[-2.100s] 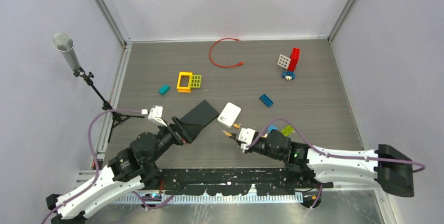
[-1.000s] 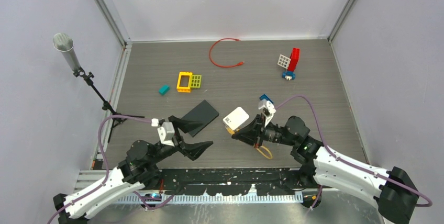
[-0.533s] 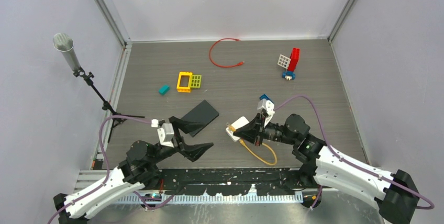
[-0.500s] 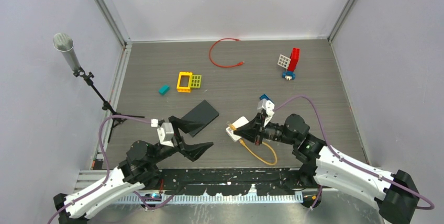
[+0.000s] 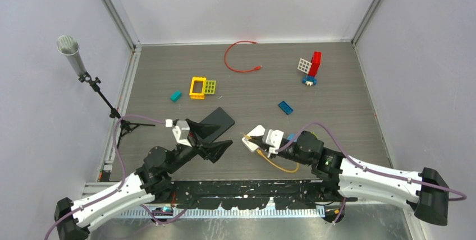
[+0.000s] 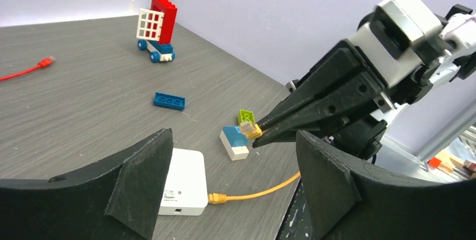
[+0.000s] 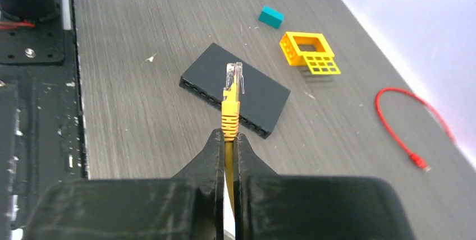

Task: Insert the plug into the switch port
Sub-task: Pick up the connector from the center of the board.

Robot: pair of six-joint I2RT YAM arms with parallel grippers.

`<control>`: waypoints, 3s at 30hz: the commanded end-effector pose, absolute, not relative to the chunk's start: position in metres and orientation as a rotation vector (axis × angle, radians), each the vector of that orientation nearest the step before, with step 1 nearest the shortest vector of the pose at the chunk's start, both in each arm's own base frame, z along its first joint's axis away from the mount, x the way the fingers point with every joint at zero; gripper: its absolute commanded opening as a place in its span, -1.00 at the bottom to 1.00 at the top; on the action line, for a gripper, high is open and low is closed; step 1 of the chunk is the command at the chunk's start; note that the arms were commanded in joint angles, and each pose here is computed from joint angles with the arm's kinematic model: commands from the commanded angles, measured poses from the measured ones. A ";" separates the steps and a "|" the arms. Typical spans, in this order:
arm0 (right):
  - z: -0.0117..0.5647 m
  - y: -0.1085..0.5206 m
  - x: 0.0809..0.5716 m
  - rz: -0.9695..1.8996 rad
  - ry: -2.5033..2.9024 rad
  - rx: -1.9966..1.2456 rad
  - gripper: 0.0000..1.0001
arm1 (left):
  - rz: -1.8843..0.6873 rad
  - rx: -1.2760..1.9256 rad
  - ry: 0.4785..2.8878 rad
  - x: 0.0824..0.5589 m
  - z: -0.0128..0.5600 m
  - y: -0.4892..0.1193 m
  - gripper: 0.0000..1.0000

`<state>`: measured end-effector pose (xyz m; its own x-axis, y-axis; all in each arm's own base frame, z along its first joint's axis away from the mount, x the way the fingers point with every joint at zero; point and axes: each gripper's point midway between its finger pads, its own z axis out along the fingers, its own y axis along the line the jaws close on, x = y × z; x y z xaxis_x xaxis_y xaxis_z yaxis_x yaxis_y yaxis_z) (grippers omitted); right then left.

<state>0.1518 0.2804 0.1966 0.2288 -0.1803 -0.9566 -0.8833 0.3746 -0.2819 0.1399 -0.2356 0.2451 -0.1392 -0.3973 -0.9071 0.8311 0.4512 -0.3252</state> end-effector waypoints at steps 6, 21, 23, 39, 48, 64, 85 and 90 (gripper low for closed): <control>0.254 0.286 0.167 0.317 1.030 -1.087 -0.99 | -1.257 0.455 1.183 0.130 0.289 -0.256 0.47; 0.260 0.300 0.148 0.325 0.975 -1.154 -0.99 | -1.316 0.504 1.240 0.134 0.287 -0.285 -0.06; 0.260 0.300 0.147 0.328 0.973 -1.157 -0.99 | -1.322 0.506 1.238 0.134 0.287 -0.287 -0.22; 0.257 0.299 0.129 0.412 0.937 -1.202 -0.64 | -1.355 0.555 1.271 0.129 0.279 -0.296 -1.00; 0.271 0.276 0.100 0.787 1.145 -1.003 0.11 | -1.310 0.876 1.053 0.088 0.262 -0.289 -1.00; 0.233 0.299 0.049 1.076 1.155 -1.187 0.14 | -1.261 1.207 0.797 0.041 0.245 -0.275 -1.00; 0.242 0.305 0.057 1.105 1.073 -1.055 -0.17 | -1.270 1.207 0.810 0.043 0.242 -0.278 -1.00; 0.240 0.305 0.055 1.109 1.075 -1.066 -0.17 | -1.268 1.202 0.812 0.043 0.243 -0.278 -1.00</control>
<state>0.0573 0.3057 0.2268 0.1192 0.0838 -0.9893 -0.9862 0.1256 -0.1082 0.0461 -0.2790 0.2341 0.1496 -0.2279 -0.9621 0.9784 -0.1065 0.1773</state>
